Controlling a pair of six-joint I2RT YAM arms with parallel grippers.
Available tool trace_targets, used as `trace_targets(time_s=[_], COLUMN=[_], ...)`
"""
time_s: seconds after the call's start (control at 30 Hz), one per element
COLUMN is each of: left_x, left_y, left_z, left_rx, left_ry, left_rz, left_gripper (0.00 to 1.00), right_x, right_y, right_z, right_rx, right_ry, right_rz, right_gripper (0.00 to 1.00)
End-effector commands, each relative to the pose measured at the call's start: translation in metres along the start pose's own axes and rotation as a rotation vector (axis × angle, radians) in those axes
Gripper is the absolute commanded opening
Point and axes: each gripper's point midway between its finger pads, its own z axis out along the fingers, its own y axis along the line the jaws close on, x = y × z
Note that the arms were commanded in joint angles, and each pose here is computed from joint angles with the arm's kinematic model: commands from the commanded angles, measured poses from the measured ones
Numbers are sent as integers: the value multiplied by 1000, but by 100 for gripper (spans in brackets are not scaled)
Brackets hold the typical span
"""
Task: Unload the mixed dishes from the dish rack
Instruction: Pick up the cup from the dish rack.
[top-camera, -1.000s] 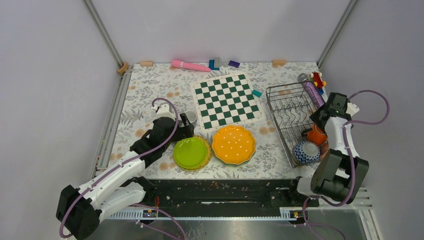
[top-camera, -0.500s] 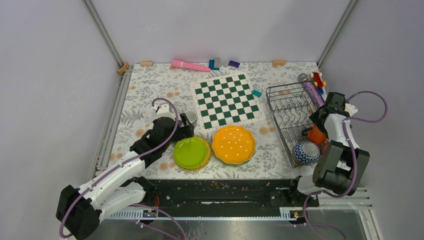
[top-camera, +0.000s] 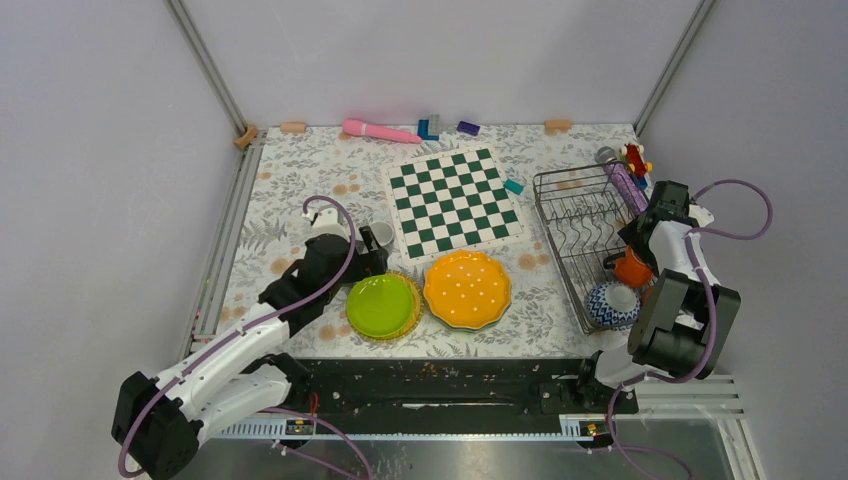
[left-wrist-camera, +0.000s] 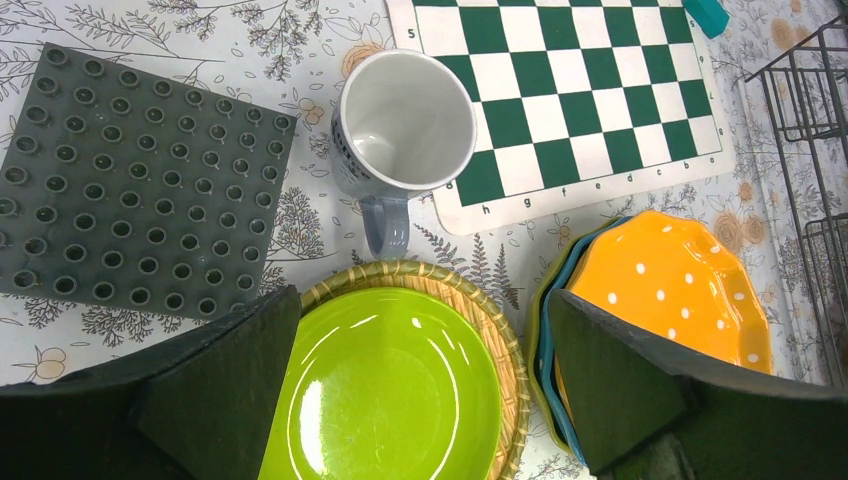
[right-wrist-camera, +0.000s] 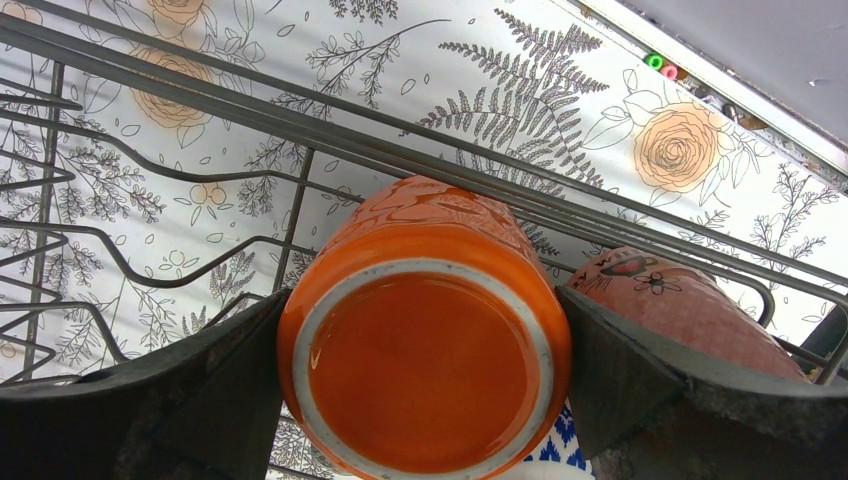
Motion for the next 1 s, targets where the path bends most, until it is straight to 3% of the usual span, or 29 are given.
trace_targets(time_s=[0.0,0.17,0.37,0.7,0.97], left_x=[-13,-15,-15,-15,-15], left_y=[-4,-4,-7,-13,-25], left_z=[-2,-5,-7,-10,-17], left_rx=[14,20,41,79,148], left_ry=[-51,-58,-58,-55,-46], left_rz=[-12,-17,-23,-29,-46], left_gripper=[99,99,99,99,99], right_x=[25,6,-18,-55,-75], right_y=[-17,-16,-8,9,23], right_z=[8,-12,-40,-86,-146], right_rx=[71,27,-67,-237,-467], right_ry=[81,5,-99,-253,-390], right_rz=[-28,3,45,99,141], right_gripper=[76,47,27,18,13])
